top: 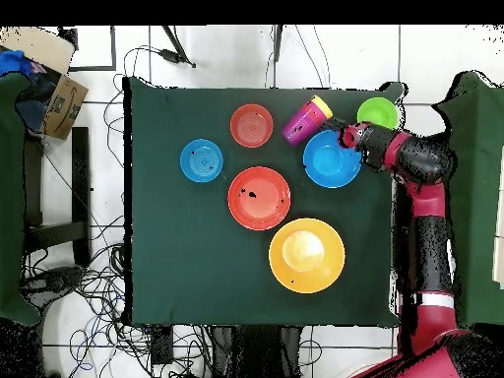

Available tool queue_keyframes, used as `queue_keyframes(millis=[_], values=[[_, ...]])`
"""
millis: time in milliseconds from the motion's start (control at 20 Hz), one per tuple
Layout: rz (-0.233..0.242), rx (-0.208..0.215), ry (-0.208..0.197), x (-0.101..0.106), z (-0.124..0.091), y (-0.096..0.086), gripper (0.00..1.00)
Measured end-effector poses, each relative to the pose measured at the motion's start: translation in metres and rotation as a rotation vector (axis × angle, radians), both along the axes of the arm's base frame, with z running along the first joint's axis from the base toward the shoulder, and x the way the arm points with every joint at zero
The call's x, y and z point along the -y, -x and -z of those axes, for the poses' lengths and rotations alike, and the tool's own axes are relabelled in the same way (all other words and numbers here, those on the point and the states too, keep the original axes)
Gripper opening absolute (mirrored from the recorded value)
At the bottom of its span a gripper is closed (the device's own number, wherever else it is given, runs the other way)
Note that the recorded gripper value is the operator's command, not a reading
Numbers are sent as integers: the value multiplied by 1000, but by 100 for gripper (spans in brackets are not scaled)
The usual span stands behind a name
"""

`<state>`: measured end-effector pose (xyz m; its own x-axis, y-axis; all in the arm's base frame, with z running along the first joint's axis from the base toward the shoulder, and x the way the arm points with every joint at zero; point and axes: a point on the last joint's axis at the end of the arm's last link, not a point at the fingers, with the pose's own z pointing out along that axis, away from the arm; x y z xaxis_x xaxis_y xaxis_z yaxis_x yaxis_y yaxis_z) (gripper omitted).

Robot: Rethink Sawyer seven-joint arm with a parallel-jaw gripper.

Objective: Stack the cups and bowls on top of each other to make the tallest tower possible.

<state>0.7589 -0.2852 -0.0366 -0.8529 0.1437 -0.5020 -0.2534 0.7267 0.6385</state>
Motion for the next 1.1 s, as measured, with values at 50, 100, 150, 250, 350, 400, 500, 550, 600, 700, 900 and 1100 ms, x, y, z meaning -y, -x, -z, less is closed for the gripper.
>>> queue_keyframes(millis=[50, 100, 150, 250, 350, 400, 500, 550, 600, 700, 900, 1100], values=[[-2, -2, 5, 0, 0, 0, 100], [-8, -7, 15, -1, 1, 1, 100], [-24, -18, 47, -1, 0, 1, 100], [-39, -28, 78, -2, -1, 1, 100], [-59, -37, 121, -2, -6, -1, 100], [-64, -39, 138, -2, -9, -4, 100], [-64, -39, 154, -1, -12, -9, 100], [-59, -37, 170, -1, -13, -18, 100], [-58, -37, 175, -2, -13, -21, 100], [-53, -38, 186, -3, -13, -28, 100], [-47, -42, 195, -5, -10, -39, 100], [-42, -49, 187, -9, -6, -47, 100]])
